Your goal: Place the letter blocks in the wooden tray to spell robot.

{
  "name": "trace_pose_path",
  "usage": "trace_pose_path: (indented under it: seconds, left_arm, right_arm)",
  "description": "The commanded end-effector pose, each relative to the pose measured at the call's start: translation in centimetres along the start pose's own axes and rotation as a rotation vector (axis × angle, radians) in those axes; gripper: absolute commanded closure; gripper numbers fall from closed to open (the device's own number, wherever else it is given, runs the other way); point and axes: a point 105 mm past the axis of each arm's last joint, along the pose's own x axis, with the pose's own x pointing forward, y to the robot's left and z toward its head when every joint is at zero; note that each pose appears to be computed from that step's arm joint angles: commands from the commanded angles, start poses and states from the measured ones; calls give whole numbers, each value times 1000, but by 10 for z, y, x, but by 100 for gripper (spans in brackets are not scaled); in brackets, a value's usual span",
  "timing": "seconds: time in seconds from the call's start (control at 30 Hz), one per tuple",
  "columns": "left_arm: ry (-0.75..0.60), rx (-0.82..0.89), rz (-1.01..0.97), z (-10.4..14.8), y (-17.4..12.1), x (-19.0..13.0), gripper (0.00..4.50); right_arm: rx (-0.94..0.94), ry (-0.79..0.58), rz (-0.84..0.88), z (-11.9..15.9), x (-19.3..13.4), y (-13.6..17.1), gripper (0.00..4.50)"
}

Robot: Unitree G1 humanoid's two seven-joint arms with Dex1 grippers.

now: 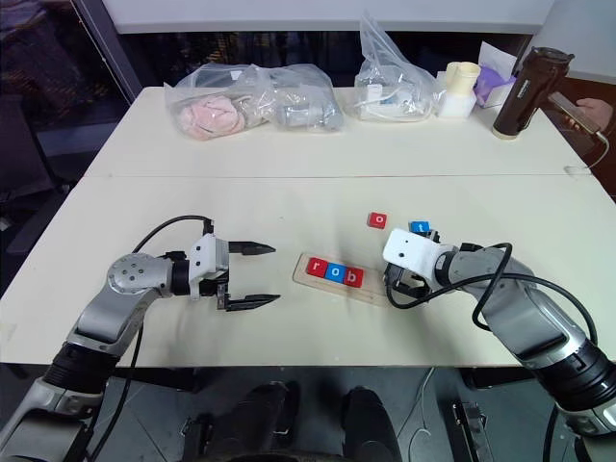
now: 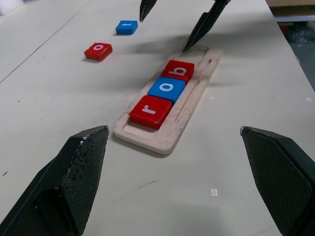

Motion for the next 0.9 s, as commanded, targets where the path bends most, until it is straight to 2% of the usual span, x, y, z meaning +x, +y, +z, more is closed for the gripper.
trace_pose_path:
  seconds: [0.03,0.2,0.3,0.37,0.5,0.57,0.7,0.9]
  left_arm:
    - [-26,35,2,9,1,-1,0]
    - [-16,38,-12,7,6,-1,0]
    - [-11,50,-23,7,12,-1,0]
    - [-12,54,-28,7,14,0,0]
    - [-14,65,-47,8,15,2,0]
    - [-13,66,-50,7,16,2,0]
    - [-9,63,-53,4,17,3,0]
    - [-13,64,-60,3,17,5,0]
  right_arm:
    - [70,-57,2,13,-13,-7,6]
    - [241,-171,88,34,-26,-3,6]
    - [319,-221,198,42,-33,12,6]
    - [349,-230,270,43,-34,27,6]
    - [328,-202,300,37,-31,44,6]
    - [306,-212,273,36,-29,43,6]
    - [351,-261,83,37,-17,17,6]
    - [479,-276,-112,54,5,-7,6]
